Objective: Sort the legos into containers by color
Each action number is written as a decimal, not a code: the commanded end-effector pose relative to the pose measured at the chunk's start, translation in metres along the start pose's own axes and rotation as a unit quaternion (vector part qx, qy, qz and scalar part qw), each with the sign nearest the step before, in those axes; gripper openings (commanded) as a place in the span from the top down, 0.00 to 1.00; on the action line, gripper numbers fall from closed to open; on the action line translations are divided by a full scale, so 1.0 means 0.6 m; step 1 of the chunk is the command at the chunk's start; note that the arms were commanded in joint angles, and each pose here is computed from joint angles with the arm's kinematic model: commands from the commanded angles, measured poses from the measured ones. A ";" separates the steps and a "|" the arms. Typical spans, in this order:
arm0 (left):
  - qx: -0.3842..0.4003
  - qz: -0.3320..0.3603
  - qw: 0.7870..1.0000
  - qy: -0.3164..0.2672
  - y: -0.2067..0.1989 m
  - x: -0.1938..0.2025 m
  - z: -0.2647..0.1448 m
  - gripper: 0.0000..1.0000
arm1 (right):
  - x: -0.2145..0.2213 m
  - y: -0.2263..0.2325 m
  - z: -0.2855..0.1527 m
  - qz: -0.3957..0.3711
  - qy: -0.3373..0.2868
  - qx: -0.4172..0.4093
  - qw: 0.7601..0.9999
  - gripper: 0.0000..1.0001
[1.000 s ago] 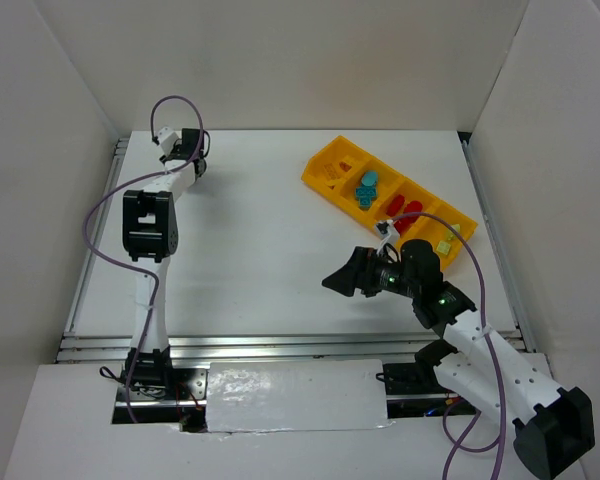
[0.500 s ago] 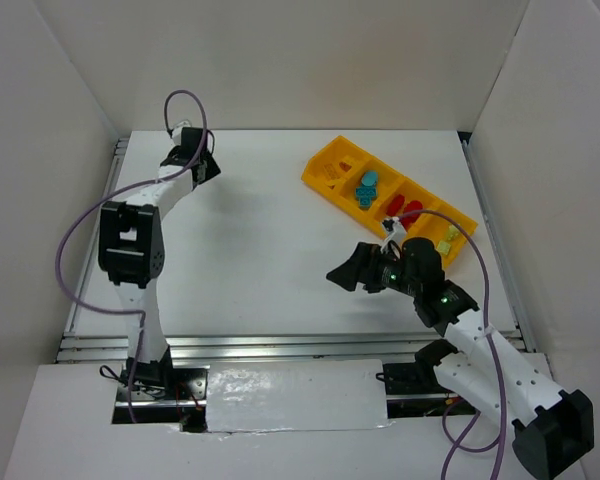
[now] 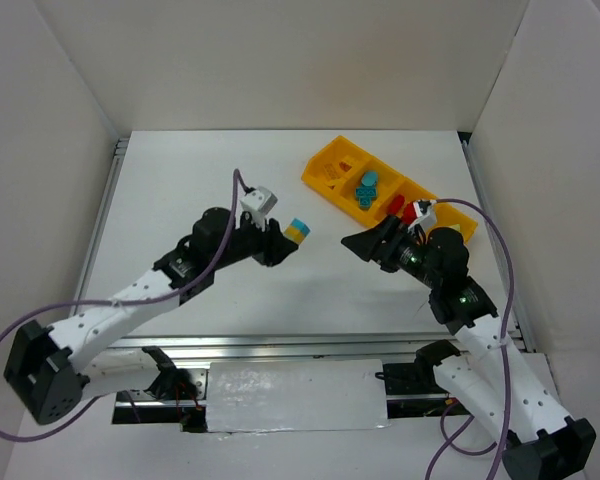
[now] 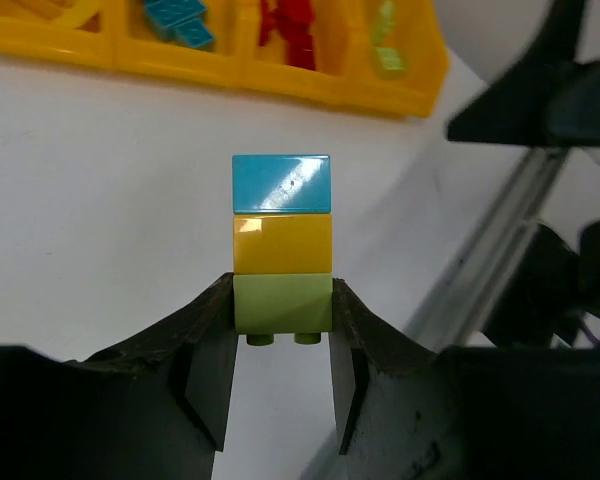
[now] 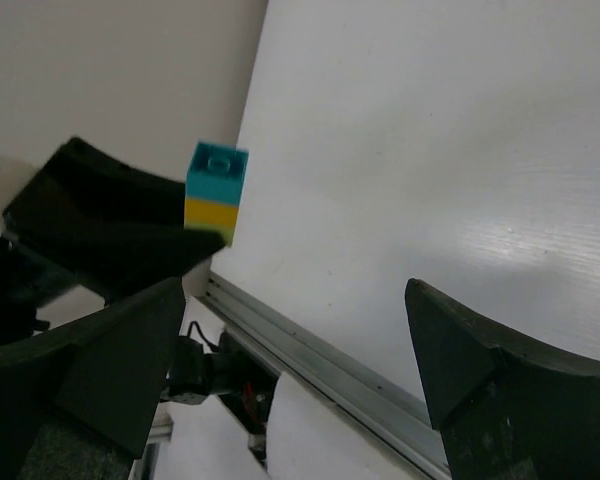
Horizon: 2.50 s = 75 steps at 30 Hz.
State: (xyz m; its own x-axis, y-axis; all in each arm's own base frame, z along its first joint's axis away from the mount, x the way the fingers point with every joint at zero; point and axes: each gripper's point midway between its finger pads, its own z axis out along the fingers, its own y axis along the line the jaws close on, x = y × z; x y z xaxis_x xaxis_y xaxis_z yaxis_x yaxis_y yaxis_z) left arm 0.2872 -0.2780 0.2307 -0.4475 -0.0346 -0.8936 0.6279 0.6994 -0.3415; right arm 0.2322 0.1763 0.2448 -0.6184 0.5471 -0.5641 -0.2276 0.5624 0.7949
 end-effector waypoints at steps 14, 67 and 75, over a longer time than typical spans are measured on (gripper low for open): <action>0.220 0.132 0.965 -0.062 -0.165 0.040 -0.141 1.00 | 0.079 0.133 -0.054 -0.015 0.159 -0.120 0.980 0.15; 0.237 0.141 0.959 -0.062 -0.203 0.045 -0.131 0.36 | 0.168 0.183 -0.027 -0.014 0.235 -0.173 0.956 1.00; 0.241 0.138 0.958 -0.068 -0.206 0.041 -0.129 0.40 | 0.175 0.183 -0.025 -0.014 0.240 -0.172 0.955 1.00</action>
State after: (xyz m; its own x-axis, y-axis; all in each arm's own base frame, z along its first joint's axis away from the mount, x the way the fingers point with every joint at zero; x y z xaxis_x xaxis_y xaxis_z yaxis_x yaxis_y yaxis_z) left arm 0.1490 -0.3028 0.2437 -0.2142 0.0673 -0.9745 0.9305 0.3176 -0.1826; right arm 0.1328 0.2809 0.2601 -0.8819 0.1375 -0.4509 -0.3875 0.3332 0.8596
